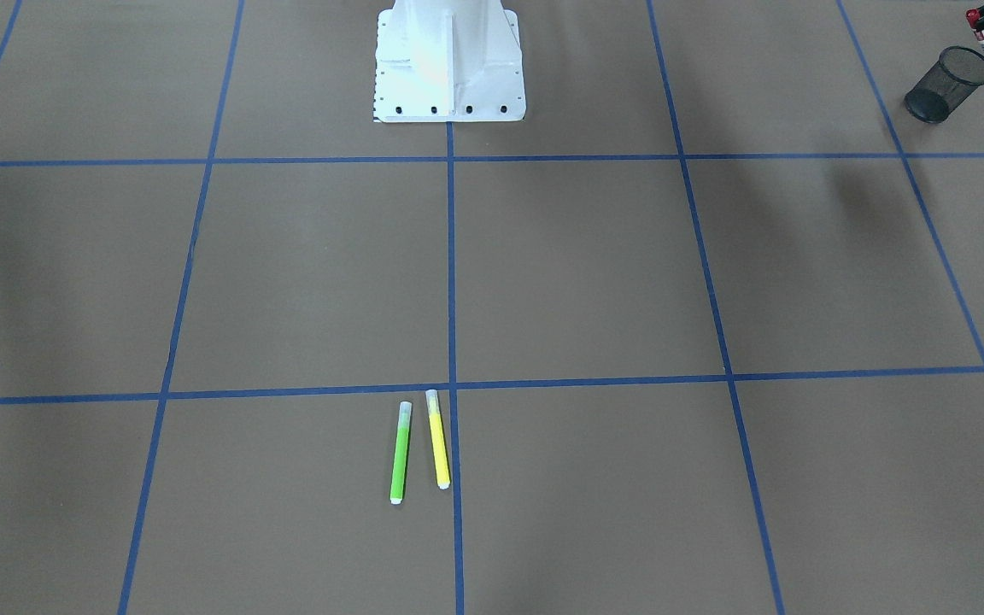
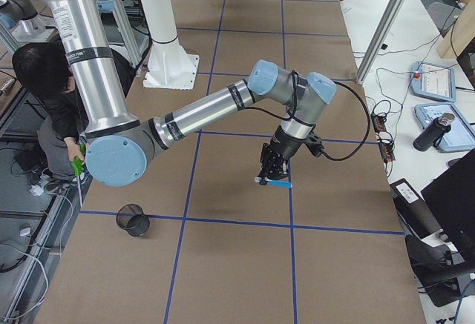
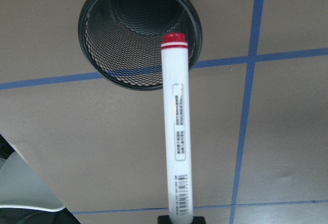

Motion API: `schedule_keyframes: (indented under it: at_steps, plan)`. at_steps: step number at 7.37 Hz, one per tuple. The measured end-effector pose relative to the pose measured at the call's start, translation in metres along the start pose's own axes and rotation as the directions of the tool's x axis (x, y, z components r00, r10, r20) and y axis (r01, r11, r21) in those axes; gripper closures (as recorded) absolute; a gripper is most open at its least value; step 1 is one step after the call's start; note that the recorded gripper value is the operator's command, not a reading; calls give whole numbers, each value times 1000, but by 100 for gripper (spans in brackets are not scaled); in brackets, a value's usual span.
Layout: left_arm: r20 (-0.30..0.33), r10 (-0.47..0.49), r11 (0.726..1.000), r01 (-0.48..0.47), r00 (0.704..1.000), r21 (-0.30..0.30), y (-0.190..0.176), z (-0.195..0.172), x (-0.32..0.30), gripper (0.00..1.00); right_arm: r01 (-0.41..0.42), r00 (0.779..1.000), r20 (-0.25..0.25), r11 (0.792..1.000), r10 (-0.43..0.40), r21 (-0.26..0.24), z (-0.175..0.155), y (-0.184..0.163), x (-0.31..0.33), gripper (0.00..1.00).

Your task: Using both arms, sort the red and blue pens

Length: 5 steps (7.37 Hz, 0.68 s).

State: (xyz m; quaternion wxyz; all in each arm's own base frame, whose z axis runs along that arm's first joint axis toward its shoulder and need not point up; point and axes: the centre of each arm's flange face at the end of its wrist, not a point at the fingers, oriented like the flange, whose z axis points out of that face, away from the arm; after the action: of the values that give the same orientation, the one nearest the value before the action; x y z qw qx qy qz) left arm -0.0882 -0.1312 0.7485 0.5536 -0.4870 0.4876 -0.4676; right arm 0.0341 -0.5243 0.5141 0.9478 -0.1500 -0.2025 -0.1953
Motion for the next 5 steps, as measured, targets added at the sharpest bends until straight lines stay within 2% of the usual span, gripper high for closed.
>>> schedule_keyframes:
  at_steps: [1, 2, 5]
  plan:
    - [-2, -13, 1000, 13, 1000, -6, -5, 2, -3, 68, -7, 1000, 3, 1000, 7, 1, 3, 6, 3, 100]
    - [-4, -26, 1000, 26, 1000, -13, -11, 3, -7, 1, -13, 1000, 6, 1000, 13, 1, 4, 11, 6, 100]
    - [-9, -36, 999, 36, 999, -21, -17, 6, -11, 0, -36, 999, 21, 999, 36, -4, 15, 29, 22, 100]
